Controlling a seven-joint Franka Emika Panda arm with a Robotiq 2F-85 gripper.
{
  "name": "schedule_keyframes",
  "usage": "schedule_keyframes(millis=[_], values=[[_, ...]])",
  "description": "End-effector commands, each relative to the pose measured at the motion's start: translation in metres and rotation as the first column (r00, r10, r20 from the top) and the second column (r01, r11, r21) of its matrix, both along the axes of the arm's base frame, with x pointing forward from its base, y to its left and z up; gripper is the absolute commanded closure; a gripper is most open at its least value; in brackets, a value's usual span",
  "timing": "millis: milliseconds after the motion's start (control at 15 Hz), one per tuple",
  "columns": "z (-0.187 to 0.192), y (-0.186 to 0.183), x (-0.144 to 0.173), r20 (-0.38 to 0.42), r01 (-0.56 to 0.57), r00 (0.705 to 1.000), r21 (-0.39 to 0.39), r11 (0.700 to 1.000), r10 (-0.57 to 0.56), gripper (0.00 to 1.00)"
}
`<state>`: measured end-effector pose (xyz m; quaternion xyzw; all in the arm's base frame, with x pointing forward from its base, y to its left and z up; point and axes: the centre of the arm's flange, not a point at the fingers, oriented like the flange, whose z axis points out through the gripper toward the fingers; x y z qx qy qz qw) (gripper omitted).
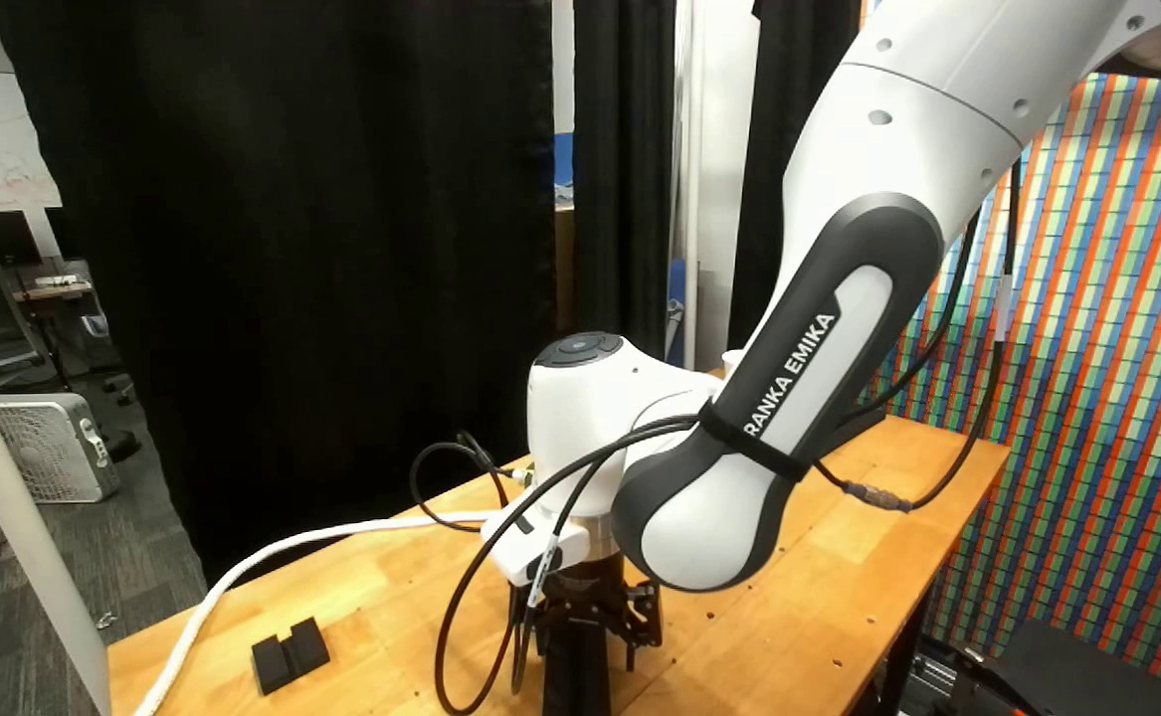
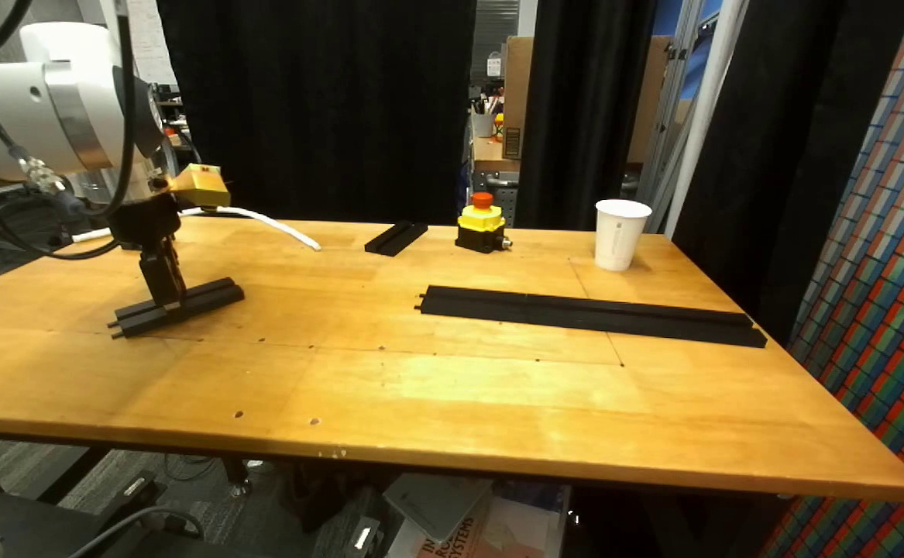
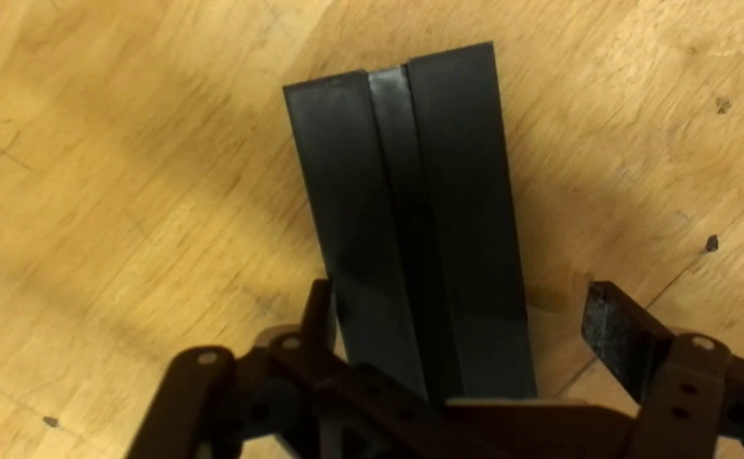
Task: Connect the four black pieces together
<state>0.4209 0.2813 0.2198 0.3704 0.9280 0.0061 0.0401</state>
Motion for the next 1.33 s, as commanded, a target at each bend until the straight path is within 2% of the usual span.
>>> schedule_keyframes(millis=[0,400,533,733,933,1267], values=[[0.004,0.012,0.0,0.016,-0.031,0.999,0.017,0.999,0.03,0.0],[0.0,0.022,0.0,0.007,-0.042,0.999,0.016,0.999,0.042,0.0],[-0.003,0.022,0.002,-0.001,-0.042,0.999,0.016,0.999,0.042,0.27],[-0.007,0.022,0.006,-0.006,-0.037,0.999,0.012,0.999,0.037,0.51],[-0.008,0.019,0.011,-0.005,-0.013,1.0,0.005,1.0,0.014,0.52],[-0.003,-0.016,0.036,-0.005,0.124,0.992,-0.024,0.992,-0.125,0.52]])
